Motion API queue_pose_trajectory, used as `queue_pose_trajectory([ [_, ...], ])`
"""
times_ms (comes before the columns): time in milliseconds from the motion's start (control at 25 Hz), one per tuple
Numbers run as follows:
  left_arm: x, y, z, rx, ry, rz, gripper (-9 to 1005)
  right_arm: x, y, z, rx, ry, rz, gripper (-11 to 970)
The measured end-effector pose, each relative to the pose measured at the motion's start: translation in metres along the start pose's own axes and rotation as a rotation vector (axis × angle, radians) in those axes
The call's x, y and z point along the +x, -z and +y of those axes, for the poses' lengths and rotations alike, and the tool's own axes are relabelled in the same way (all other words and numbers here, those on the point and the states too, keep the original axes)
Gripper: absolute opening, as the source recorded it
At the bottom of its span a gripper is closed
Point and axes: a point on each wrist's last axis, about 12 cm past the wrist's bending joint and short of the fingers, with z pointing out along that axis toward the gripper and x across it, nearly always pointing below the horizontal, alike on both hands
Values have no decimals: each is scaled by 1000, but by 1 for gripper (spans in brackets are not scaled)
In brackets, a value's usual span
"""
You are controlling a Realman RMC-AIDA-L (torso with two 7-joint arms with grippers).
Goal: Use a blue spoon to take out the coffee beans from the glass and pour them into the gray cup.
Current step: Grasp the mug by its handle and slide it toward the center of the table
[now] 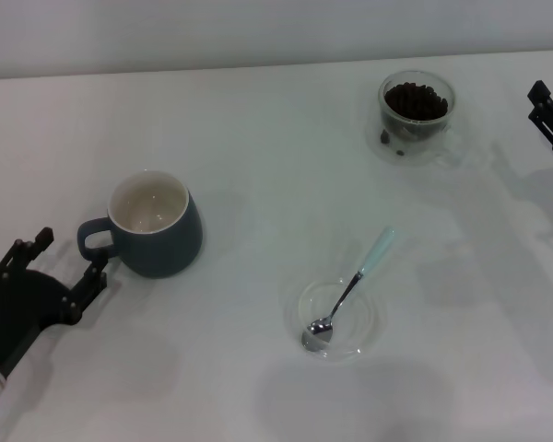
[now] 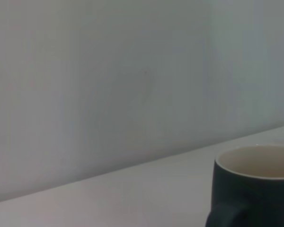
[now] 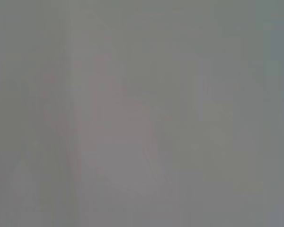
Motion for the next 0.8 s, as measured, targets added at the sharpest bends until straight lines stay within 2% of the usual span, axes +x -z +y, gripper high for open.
queue_pose_trajectory([
  [280,-3,-6,2,-5,-4,-4,663,2,2,2,2,-10,4,842],
  [800,-7,-17,9,-21,-13,6,459,1,1,2,2,-11,1,842],
])
